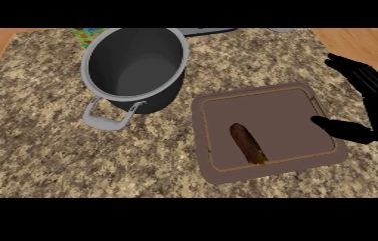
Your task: Pick the sweet potato from the tray and place it in the pot
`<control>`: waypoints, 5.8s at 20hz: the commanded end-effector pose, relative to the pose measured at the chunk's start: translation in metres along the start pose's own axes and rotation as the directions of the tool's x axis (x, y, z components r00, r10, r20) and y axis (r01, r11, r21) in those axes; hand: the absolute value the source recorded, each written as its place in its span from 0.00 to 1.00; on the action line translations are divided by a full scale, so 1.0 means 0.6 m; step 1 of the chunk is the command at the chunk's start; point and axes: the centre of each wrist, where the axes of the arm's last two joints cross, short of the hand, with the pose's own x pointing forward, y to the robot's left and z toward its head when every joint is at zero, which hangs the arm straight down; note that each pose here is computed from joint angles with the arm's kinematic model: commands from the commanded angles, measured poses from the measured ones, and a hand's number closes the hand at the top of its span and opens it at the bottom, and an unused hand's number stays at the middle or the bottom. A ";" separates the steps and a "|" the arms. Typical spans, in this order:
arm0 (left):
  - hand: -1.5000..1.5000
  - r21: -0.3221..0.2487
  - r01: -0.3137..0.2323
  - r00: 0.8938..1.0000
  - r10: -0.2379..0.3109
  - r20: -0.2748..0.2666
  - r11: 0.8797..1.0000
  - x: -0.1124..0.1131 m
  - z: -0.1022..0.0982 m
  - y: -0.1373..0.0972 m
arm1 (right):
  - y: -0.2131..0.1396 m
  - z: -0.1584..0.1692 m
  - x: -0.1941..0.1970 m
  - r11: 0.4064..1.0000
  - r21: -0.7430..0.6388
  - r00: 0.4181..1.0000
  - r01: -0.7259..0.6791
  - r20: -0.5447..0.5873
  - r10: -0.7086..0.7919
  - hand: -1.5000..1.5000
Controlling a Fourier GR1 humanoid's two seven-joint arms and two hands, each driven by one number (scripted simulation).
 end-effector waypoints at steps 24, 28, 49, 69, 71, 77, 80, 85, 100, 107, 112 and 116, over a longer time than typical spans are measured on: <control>0.50 -0.161 -0.190 0.814 0.247 0.526 0.969 0.196 -0.030 -0.059 | 0.114 0.071 0.110 0.651 0.671 0.768 -0.355 -0.188 0.613 0.00; 0.50 -0.173 -0.193 0.808 0.257 0.530 0.966 0.202 -0.036 -0.068 | 0.130 0.063 0.149 0.604 0.716 0.740 -0.351 -0.184 0.647 0.00; 0.50 -0.197 -0.198 0.785 0.276 0.554 0.960 0.239 -0.055 -0.090 | 0.217 0.018 0.212 0.503 0.783 0.568 -0.365 -0.240 0.787 0.00; 0.50 -0.206 -0.194 0.785 0.278 0.554 0.959 0.251 -0.058 -0.102 | 0.246 0.001 0.226 0.429 0.816 0.585 -0.387 -0.142 0.799 1.00; 0.50 -0.207 -0.183 0.792 0.269 0.547 0.961 0.241 -0.059 -0.107 | 0.241 -0.001 0.229 0.443 0.806 0.589 -0.393 -0.150 0.794 1.00; 0.50 -0.206 -0.140 0.794 0.234 0.562 0.968 0.241 -0.057 -0.092 | 0.257 -0.012 0.395 0.591 0.776 0.915 -0.220 -0.045 0.400 1.00; 0.50 -0.222 -0.122 0.789 0.230 0.570 0.967 0.241 -0.055 -0.095 | 0.249 -0.012 0.414 0.620 0.763 0.951 -0.182 -0.023 0.308 1.00; 0.50 -0.259 -0.121 0.755 0.258 0.602 0.958 0.268 -0.055 -0.111 | 0.242 -0.035 0.446 0.695 0.692 0.958 -0.195 -0.019 0.287 1.00; 0.50 -0.257 -0.116 0.787 0.246 0.565 0.959 0.269 -0.066 -0.119 | 0.126 -0.125 0.557 0.980 0.103 0.978 -0.168 -0.105 0.179 1.00; 0.50 -0.273 -0.123 0.767 0.266 0.583 0.954 0.281 -0.068 -0.123 | 0.105 -0.169 0.565 0.997 -0.009 0.984 -0.072 -0.164 0.069 1.00; 0.50 -0.269 -0.138 0.764 0.275 0.583 0.953 0.290 -0.065 -0.116 | 0.095 -0.207 0.566 0.997 -0.058 0.979 -0.058 -0.199 0.045 1.00; 0.50 -0.265 -0.149 0.755 0.282 0.591 0.953 0.285 -0.067 -0.129 | 0.088 -0.232 0.561 0.997 -0.077 0.980 -0.026 -0.201 0.010 1.00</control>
